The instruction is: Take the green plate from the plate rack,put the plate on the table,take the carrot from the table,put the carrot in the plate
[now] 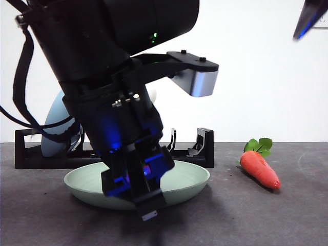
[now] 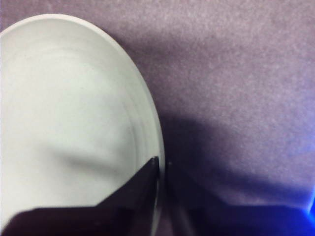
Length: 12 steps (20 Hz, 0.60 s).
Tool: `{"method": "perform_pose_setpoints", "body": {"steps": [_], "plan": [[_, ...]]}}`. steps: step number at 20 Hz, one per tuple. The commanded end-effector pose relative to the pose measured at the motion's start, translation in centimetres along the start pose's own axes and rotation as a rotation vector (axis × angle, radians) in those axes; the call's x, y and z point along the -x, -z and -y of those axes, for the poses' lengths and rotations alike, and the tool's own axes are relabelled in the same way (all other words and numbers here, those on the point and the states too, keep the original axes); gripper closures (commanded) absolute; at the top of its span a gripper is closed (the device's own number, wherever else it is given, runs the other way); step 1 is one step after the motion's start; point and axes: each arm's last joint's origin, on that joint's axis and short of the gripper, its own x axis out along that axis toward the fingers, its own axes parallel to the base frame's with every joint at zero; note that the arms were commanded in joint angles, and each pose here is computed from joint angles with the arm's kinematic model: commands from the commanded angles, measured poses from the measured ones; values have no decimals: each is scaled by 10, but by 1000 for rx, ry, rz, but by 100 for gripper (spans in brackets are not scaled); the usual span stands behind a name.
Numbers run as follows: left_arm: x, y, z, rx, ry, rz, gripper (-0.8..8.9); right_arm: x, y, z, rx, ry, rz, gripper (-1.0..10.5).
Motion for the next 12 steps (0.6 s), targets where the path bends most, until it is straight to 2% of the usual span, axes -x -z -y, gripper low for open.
{"method": "perform_pose_setpoints", "body": {"steps": [1,6,10,12], "plan": [[-4,4,2,10,8,-17,523,-17,-8,4,-12,25,-36,290],[7,-6,-6,33,-33,15,521,-68,-28,7,21,88,-67,290],[37,-23,-22,123,-46,77,521,-111,-41,17,27,169,-51,290],[60,-31,-33,168,-56,124,521,-132,-45,23,17,175,-42,290]]}}
